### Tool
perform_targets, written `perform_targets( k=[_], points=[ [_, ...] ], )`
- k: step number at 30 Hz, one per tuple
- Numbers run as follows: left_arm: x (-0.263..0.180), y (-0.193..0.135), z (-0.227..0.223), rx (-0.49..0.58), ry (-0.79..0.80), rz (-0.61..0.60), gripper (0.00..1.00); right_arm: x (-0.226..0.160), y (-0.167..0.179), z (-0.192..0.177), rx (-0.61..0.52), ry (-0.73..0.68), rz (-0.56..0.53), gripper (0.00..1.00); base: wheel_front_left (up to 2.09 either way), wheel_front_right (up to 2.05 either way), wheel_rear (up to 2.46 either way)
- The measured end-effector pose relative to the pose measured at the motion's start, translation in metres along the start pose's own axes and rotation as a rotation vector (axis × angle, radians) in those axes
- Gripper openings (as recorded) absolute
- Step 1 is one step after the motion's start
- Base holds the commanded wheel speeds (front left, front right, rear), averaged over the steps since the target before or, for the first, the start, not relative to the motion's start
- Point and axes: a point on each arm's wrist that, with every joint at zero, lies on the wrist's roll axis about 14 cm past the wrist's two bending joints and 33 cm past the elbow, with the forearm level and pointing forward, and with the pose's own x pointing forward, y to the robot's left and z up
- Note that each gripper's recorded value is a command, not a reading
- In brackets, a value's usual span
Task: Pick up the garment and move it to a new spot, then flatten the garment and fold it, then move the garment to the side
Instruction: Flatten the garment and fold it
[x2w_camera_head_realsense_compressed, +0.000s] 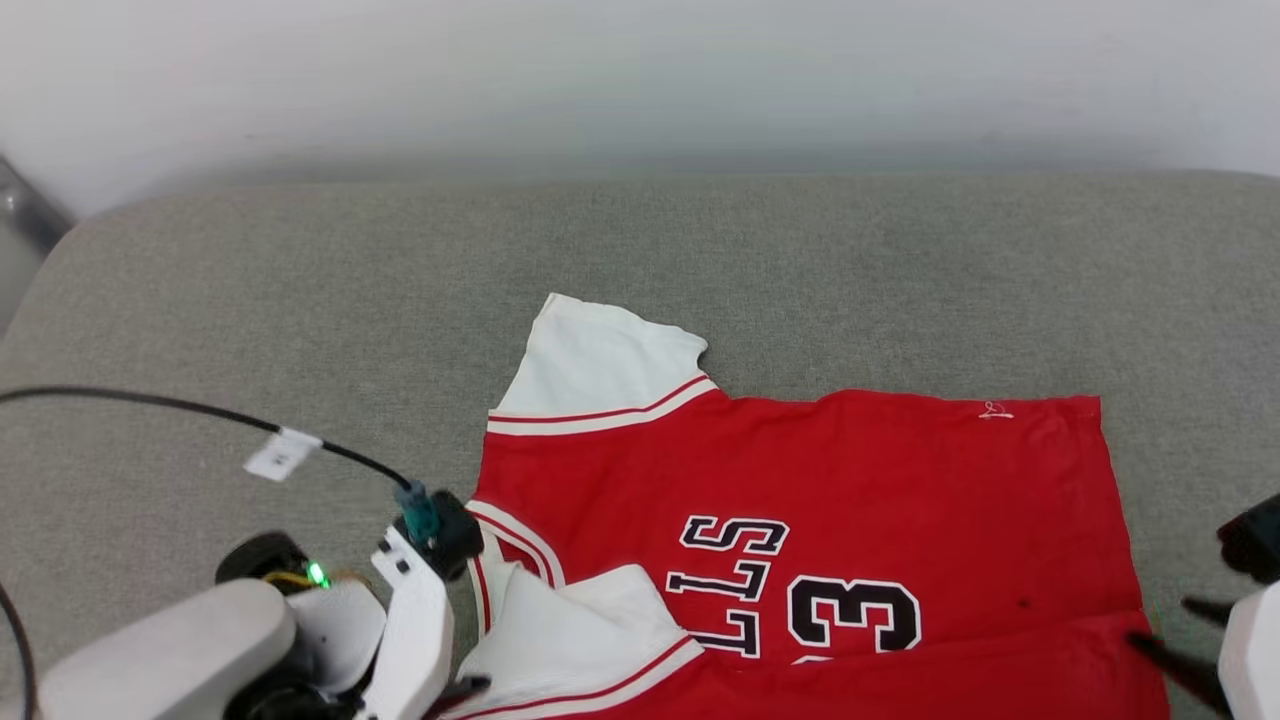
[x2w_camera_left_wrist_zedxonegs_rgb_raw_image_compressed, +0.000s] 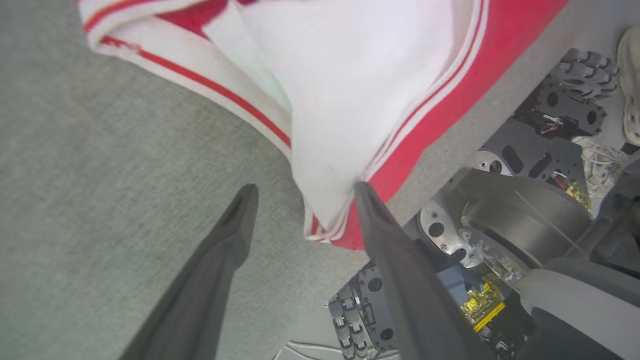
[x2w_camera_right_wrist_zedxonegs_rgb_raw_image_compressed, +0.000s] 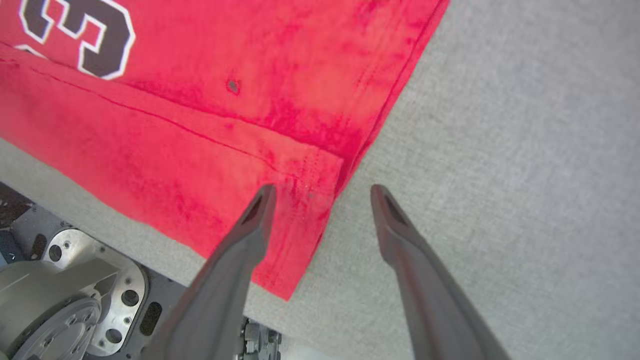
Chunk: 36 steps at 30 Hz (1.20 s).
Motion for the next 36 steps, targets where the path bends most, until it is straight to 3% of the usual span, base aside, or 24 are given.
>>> perform_targets(
  k=[7, 12, 21, 27, 36],
  points=[
    [-0.057, 0.034, 0.086, 0.134, -0.358, 0.201, 1.00, -0.032, -0.031, 0.088, 0.007, -0.472, -0.161, 1.00, 0.00, 0.00, 0.00],
    [-0.087, 0.059, 0.147, 0.217, -0.598, 0.361, 1.00, -0.063, -0.033, 0.132, 0.015, -0.776, -0.256, 1.00, 0.00, 0.00, 0.00],
    [-0.096, 0.093, 0.229, 0.286, -0.791, 0.482, 1.00, -0.094, -0.022, 0.153, 0.144, -1.104, -0.395, 1.00, 0.00, 0.00, 0.00],
    [-0.068, 0.127, 0.253, 0.235, -0.687, 0.464, 1.00, -0.079, -0.011, 0.142, 0.233, -1.144, -0.424, 1.00, 0.00, 0.00, 0.00],
    [0.013, 0.146, 0.228, 0.115, -0.216, 0.292, 1.00, -0.042, -0.012, 0.121, 0.291, -1.062, -0.438, 1.00, 0.00, 0.00, 0.00]
  ],
)
